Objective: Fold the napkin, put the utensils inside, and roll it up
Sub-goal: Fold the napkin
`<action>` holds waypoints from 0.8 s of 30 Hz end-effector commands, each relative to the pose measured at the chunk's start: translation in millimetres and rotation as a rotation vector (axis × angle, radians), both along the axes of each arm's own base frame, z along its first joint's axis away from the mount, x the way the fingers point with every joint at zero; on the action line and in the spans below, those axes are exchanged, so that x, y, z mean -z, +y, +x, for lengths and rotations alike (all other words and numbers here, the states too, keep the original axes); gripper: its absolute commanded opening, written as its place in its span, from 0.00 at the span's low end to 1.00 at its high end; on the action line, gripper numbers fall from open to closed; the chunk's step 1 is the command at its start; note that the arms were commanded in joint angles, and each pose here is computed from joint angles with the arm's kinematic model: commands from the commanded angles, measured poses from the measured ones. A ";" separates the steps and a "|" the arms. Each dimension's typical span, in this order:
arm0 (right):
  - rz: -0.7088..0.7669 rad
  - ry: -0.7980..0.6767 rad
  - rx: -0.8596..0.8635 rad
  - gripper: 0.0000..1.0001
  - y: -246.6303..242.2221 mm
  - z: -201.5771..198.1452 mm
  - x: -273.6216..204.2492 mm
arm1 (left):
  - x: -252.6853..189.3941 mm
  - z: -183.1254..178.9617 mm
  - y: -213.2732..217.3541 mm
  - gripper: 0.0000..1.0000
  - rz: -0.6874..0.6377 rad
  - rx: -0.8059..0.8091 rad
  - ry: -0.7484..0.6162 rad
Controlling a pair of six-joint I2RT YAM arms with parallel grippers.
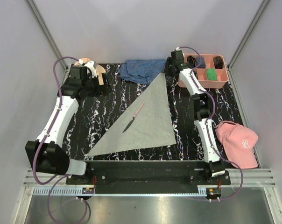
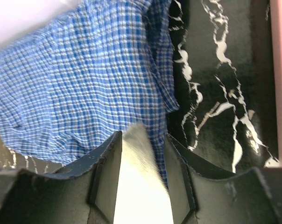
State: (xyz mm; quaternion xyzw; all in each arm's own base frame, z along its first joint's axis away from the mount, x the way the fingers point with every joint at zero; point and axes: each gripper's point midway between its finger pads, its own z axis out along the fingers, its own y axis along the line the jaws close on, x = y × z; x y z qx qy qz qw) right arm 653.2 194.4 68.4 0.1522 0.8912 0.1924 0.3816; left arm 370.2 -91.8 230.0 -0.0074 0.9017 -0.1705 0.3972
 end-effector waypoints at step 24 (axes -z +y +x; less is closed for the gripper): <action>0.059 -0.057 0.024 0.40 7.2 13.6 -6.6 | -10.8 3.5 -10.0 0.99 -0.054 0.042 -0.037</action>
